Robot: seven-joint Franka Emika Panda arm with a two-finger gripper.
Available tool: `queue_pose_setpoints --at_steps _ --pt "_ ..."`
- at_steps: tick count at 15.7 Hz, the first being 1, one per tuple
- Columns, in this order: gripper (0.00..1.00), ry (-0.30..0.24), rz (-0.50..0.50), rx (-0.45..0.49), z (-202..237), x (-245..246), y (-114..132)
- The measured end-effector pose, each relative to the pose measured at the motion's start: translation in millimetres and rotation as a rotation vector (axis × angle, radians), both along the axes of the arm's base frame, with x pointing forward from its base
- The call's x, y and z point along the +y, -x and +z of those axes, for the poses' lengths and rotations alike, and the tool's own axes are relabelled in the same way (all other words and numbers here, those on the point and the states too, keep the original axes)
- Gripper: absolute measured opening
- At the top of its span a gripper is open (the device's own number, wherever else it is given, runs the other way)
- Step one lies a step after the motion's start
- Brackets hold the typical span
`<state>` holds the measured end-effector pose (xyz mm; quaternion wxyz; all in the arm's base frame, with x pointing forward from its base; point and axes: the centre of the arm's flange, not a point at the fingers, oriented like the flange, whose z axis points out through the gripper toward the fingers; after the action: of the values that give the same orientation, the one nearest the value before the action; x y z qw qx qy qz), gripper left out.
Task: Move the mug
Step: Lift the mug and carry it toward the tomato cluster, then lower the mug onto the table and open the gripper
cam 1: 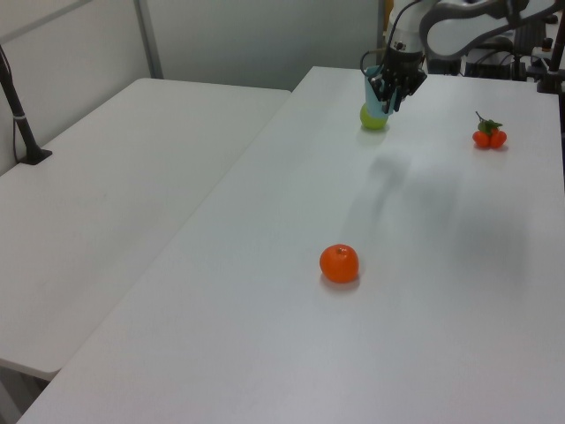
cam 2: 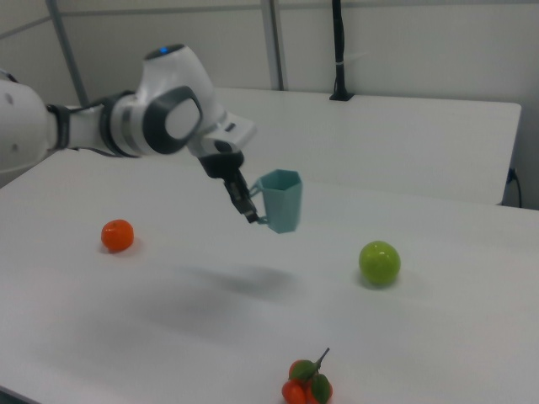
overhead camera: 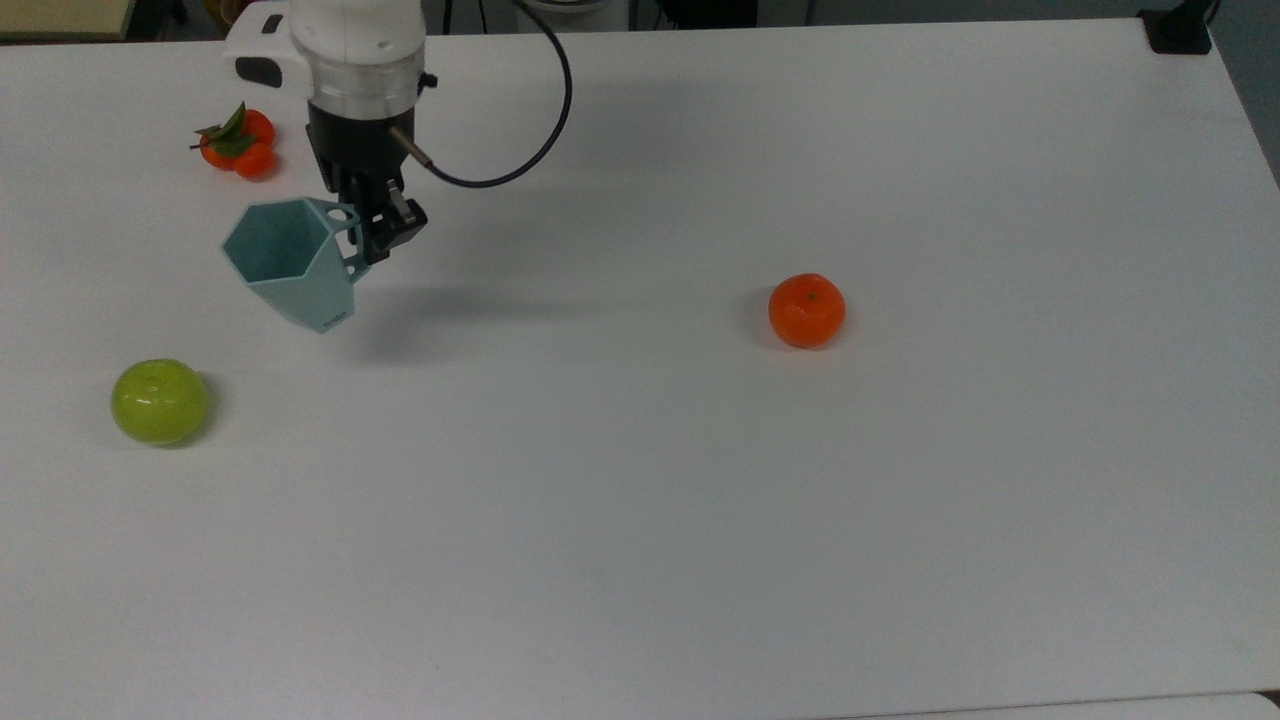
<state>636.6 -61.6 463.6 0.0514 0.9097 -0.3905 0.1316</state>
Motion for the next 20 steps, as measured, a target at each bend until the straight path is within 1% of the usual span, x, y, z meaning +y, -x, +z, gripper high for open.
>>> queue_pose_setpoints --at_steps 2,4,5,7,9,11,14,16,18,20 --pt "0.23 -0.035 0.046 0.030 21 15 12" --pt "0.23 -0.080 0.121 0.075 44 24 28" --pt "0.23 -0.095 0.169 0.101 53 28 37" --pt "0.23 -0.103 0.281 0.157 60 43 53" --pt "0.23 -0.095 0.408 0.215 49 63 69" --pt "0.23 -0.085 0.542 0.276 29 80 86" --pt "0.23 -0.076 0.718 0.352 6 88 115" --pt "0.23 -0.085 0.829 0.383 -3 89 136" --pt "0.23 -0.099 0.907 0.399 -9 89 154" --pt "0.23 -0.102 0.950 0.410 -17 89 165"
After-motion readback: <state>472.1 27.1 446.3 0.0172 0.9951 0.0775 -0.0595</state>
